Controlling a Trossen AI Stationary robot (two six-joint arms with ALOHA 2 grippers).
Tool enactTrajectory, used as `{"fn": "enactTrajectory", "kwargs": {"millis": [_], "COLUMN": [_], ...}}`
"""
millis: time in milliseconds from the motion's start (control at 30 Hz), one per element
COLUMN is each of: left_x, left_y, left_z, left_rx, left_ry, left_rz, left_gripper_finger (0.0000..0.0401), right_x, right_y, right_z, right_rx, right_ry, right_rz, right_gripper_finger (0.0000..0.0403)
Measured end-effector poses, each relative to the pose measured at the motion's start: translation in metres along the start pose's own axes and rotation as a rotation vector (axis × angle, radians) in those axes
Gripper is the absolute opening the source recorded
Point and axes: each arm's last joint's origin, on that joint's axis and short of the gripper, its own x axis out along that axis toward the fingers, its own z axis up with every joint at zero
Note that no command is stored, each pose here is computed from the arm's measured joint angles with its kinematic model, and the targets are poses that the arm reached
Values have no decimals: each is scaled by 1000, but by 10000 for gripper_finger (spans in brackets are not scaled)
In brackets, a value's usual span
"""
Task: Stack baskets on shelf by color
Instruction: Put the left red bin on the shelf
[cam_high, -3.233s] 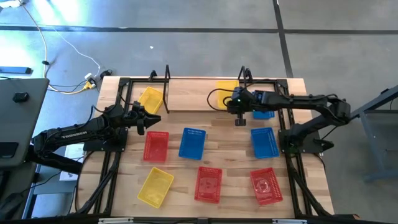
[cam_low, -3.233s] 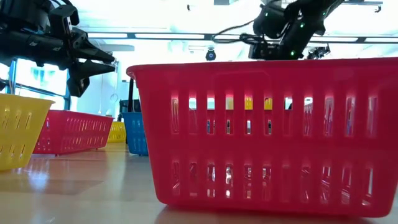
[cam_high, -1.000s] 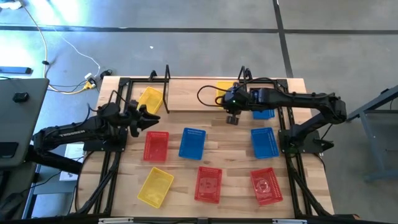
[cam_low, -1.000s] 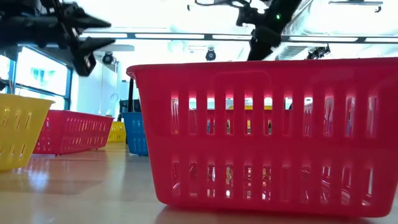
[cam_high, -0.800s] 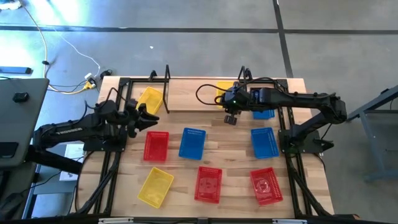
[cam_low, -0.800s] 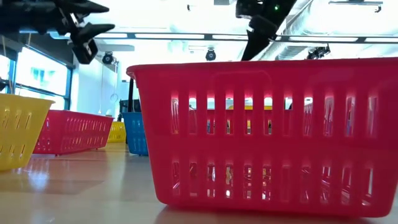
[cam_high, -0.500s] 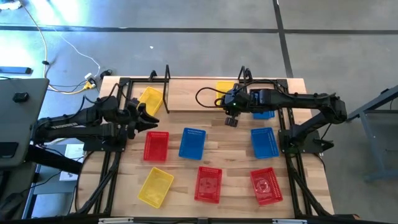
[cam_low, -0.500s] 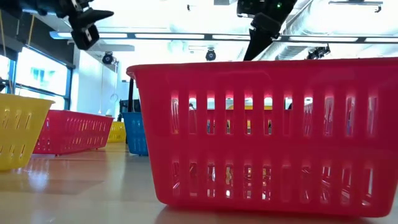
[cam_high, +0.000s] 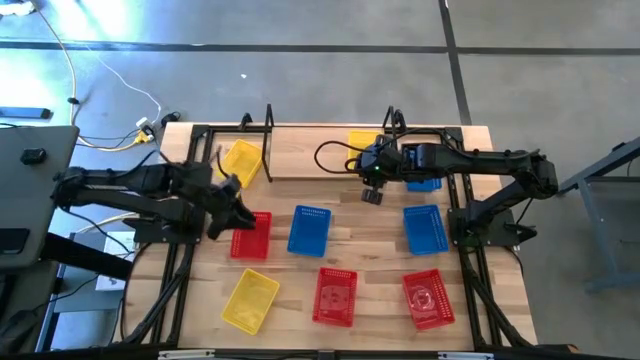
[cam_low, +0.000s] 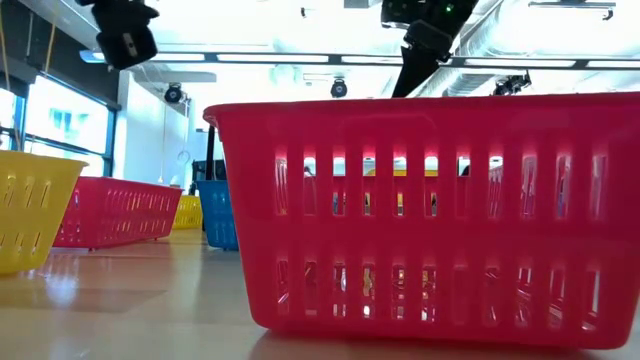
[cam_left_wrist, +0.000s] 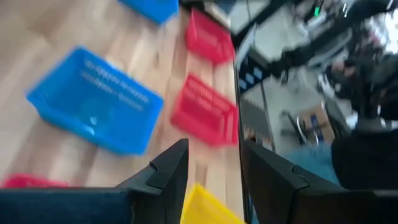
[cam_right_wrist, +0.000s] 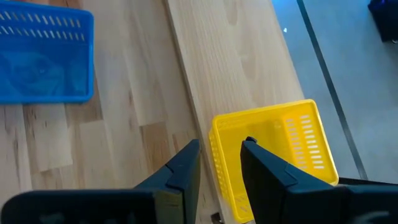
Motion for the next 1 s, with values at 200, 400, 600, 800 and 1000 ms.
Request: {"fn": "enactTrajectory", "kwargs": {"millis": [200, 400, 600, 800, 1000], "left_x": [20, 35, 48, 62, 79], "left_y": [-9, -14, -13, -11, -9], "left_z": [-16, -31, -43, -53, -63], "left_rx": [18, 48, 91, 115, 129], "left_ry": [165, 260, 309, 394, 474], "left_rz": [0, 86, 227, 291, 339], "left_gripper_finger": [137, 137, 137, 137, 137], "right_x": [0, 0, 0, 1, 1], "right_y": [0, -1, -2, -2, -2], "right_z": [0, 0, 0, 0, 0], "right_rx": [-23, -19, -18, -18, -17], "right_ry": [0, 2, 1, 2, 1], "right_rz": [-3, -8, -10, -10, -10], "right_gripper_finger": [101, 101, 101, 101, 101]}}
